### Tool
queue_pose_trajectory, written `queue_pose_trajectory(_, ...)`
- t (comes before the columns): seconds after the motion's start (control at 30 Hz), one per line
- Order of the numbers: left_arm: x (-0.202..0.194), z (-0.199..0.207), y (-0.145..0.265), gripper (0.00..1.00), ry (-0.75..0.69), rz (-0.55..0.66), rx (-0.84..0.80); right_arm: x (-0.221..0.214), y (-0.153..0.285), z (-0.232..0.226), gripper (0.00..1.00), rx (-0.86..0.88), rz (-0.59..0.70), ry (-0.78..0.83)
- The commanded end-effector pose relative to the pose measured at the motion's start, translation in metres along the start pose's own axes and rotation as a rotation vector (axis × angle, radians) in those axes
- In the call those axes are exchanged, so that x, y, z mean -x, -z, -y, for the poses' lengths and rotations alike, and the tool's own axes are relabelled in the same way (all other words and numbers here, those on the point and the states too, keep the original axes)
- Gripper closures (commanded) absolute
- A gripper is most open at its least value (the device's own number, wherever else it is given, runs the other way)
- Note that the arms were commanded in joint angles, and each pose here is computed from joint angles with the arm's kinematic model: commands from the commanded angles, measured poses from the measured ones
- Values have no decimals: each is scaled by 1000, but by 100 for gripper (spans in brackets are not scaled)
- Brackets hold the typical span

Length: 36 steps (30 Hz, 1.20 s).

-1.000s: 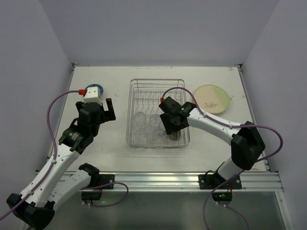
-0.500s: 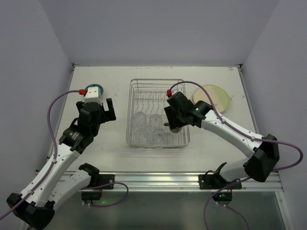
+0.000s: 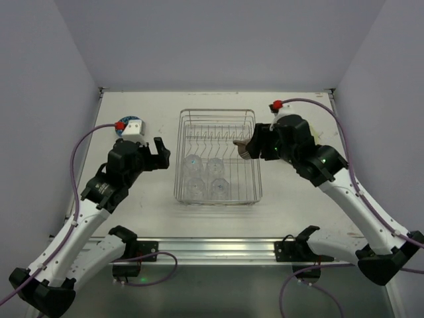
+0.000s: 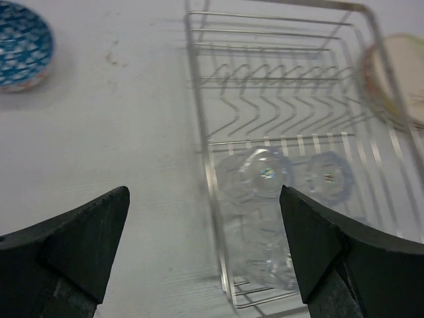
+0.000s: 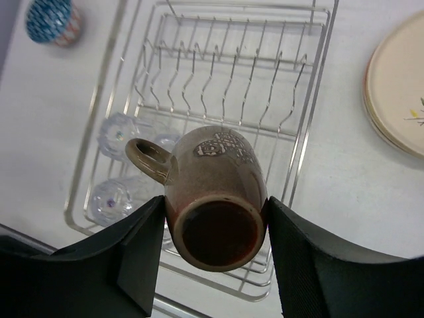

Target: Unload the mixed dishes from the dish rack

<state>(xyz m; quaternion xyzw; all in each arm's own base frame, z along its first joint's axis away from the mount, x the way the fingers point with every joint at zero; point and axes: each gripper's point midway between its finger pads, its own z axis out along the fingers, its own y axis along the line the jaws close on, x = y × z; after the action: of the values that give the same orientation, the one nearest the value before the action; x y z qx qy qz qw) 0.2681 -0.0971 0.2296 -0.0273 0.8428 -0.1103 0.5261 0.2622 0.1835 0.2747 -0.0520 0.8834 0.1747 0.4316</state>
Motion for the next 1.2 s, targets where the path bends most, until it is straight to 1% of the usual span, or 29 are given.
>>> queue_pose_trajectory(0.0, 23, 82, 26, 0, 100, 48, -460, 50, 28, -31, 100, 211, 186, -137)
queue_pose_trajectory(0.03, 21, 95, 30, 0, 109, 43, -540, 54, 32, -33, 100, 227, 203, -150)
queue_pose_trajectory(0.07, 22, 108, 32, 0, 116, 81, -633, 61, 40, -40, 100, 276, 227, -157)
queue_pose_trajectory(0.1, 22, 120, 38, 0, 125, 88, -714, 64, 44, -44, 100, 302, 236, -164)
queue_pose_trajectory(0.13, 20, 137, 52, 0, 142, 68, -845, 66, 48, -49, 100, 331, 239, -187)
queue_pose_trajectory(0.17, 27, 146, 58, 0, 138, 137, -934, 71, 55, -60, 100, 399, 254, -189)
queue_pose_trajectory(0.2, 28, 153, 67, 0, 178, 138, -1002, 70, 59, -67, 100, 444, 249, -210)
queue_pose_trajectory(0.23, 42, 164, 87, 0, 154, 219, -1119, 78, 66, -75, 100, 498, 277, -216)
queue_pose_trajectory(0.27, 42, 166, 93, 0, 161, 236, -1164, 79, 71, -82, 100, 538, 281, -221)
queue_pose_trajectory(0.3, 40, 168, 98, 0, 197, 222, -1201, 75, 76, -92, 100, 605, 252, -227)
queue_pose_trajectory(0.33, 46, 173, 108, 0, 179, 267, -1263, 79, 81, -99, 100, 651, 266, -225)
queue_pose_trajectory(0.4, 48, 178, 118, 0, 180, 278, -1328, 75, 85, -112, 100, 734, 232, -229)
queue_pose_trajectory(0.43, 52, 181, 123, 0, 170, 306, -1361, 81, 89, -117, 100, 775, 258, -225)
queue_pose_trajectory(0.7, 56, 197, 144, 2, 139, 397, -1453, 67, 87, -139, 100, 934, 160, -257)
queue_pose_trajectory(0.73, 56, 200, 146, 4, 139, 401, -1467, 63, 89, -142, 100, 956, 137, -251)
queue_pose_trajectory(0.8, 56, 203, 148, 5, 137, 406, -1477, 65, 89, -146, 100, 982, 134, -250)
queue_pose_trajectory(0.83, 56, 205, 149, 7, 137, 407, -1486, 65, 90, -147, 100, 990, 134, -249)
queue_pose_trajectory(0.87, 57, 206, 149, 10, 140, 411, -1486, 63, 89, -148, 100, 992, 129, -248)
queue_pose_trajectory(0.97, 58, 208, 143, 14, 154, 411, -1467, 60, 88, -150, 100, 996, 119, -246)
queue_pose_trajectory(1.0, 57, 209, 141, 23, 156, 406, -1465, 58, 87, -151, 100, 1000, 111, -250)
queue_pose_trajectory(1.1, 59, 211, 140, 31, 161, 417, -1467, 54, 86, -153, 100, 1014, 95, -258)
queue_pose_trajectory(1.13, 60, 211, 141, 44, 161, 422, -1470, 52, 86, -155, 100, 1023, 88, -258)
queue_pose_trajectory(1.17, 60, 212, 141, 48, 161, 423, -1472, 52, 86, -155, 100, 1026, 86, -262)
